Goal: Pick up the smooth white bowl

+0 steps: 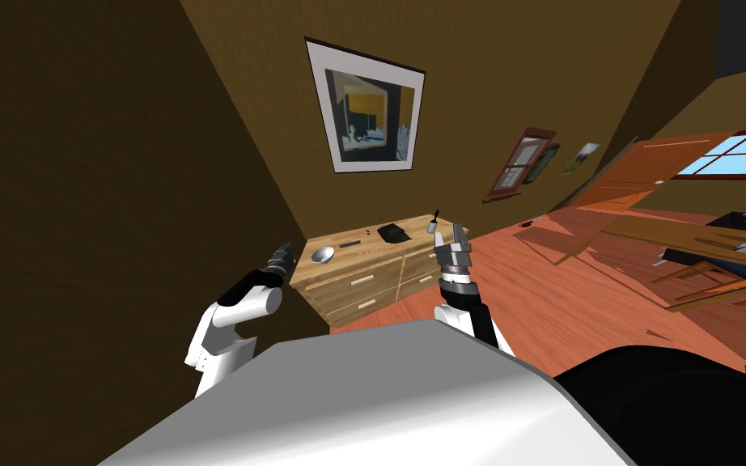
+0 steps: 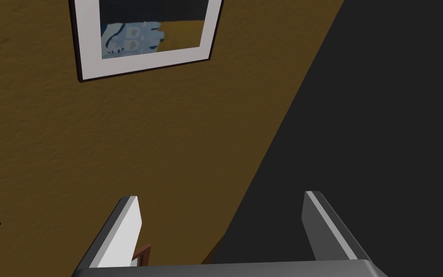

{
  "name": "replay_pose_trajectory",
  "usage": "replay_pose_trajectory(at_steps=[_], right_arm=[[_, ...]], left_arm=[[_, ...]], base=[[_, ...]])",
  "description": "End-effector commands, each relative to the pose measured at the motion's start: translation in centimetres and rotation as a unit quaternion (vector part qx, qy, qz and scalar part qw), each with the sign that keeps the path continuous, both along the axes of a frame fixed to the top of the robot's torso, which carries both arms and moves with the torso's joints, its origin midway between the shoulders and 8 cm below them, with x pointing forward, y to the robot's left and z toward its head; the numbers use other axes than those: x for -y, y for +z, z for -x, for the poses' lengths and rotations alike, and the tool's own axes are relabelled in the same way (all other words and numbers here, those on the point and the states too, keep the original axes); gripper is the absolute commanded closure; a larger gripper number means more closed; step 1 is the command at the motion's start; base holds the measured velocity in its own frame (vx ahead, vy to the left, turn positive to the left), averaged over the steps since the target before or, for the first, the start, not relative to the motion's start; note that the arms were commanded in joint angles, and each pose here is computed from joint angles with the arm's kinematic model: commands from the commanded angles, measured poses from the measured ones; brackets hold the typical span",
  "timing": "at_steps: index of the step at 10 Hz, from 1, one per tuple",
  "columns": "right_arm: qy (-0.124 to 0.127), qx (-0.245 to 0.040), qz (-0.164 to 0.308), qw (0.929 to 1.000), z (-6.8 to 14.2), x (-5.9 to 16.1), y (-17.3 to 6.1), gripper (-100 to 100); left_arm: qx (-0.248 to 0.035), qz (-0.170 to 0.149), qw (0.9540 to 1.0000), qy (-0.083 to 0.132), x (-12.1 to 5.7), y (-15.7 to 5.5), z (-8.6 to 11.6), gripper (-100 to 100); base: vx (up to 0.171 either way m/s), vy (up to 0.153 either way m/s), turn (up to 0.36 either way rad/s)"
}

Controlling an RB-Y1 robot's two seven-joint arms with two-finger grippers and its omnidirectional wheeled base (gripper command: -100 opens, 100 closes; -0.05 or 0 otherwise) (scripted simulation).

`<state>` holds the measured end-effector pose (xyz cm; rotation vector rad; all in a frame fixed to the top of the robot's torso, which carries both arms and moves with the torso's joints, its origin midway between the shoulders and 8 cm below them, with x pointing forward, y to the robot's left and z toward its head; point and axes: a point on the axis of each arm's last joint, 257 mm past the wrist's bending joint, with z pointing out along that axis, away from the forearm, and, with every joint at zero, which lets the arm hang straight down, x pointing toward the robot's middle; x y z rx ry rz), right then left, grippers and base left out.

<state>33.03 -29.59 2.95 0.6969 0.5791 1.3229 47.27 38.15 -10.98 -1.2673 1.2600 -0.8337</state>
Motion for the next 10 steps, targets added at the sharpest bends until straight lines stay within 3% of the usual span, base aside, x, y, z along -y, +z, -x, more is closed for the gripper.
replay_pose_trajectory(at_steps=[1,10], right_arm=[[0.000,0.000,0.000,1.0000,0.0,0.0,0.0,0],[0.000,0.000,0.000,1.0000,0.0,0.0,0.0,0]], left_arm=[[-0.014,0.003,0.9999,0.002,0.0,-0.7,0.1,-100],[-0.094,0.025,0.9950,0.022,-0.7,-3.7,-0.2,-100]], base=[[0.008,0.000,0.000],[0.016,-0.004,-0.011]])
